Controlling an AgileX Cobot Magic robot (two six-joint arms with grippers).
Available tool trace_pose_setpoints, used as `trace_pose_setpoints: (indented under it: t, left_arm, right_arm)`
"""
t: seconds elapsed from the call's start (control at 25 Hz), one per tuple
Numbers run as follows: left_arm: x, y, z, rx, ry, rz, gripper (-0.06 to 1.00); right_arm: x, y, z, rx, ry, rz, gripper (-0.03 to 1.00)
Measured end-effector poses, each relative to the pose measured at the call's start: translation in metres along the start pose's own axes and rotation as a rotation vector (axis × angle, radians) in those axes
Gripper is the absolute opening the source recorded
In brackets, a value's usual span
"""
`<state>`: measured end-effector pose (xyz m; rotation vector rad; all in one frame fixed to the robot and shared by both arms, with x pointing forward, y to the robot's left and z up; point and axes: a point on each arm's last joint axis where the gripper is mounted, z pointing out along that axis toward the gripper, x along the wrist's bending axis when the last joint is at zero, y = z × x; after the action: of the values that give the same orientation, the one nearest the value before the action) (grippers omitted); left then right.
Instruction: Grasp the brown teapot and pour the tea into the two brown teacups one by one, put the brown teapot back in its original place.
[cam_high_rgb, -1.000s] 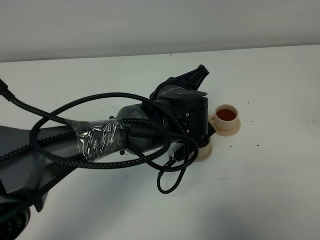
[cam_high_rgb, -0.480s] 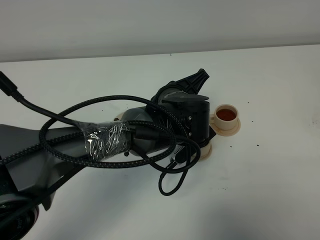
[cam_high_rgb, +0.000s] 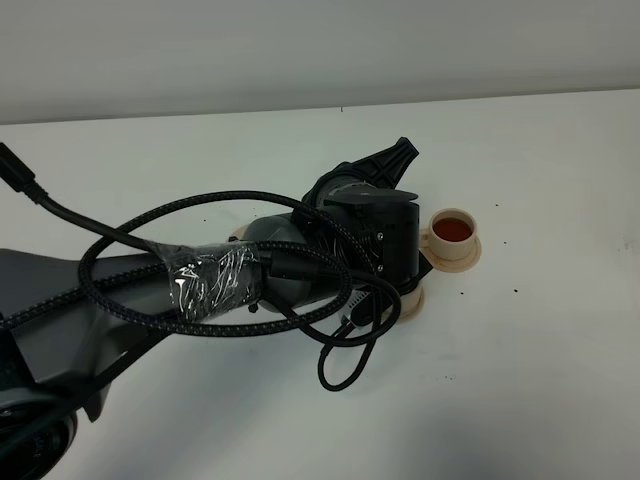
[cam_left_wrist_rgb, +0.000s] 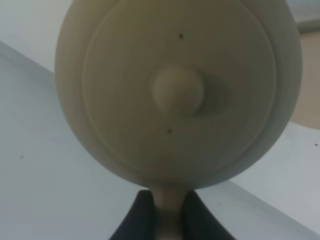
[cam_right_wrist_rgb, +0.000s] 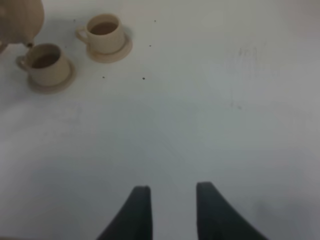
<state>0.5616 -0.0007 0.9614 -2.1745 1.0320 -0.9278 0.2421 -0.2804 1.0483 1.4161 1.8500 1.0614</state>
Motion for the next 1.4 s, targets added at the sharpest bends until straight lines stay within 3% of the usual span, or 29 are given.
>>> trace_pose_setpoints:
  t: [1.4]
  left_arm:
    - [0.0001,0.0001,0.0,-0.001,0.001,-0.05,0.12]
  right_arm:
    - [0.0,0.0,0.0,0.0,0.0,0.0,0.24]
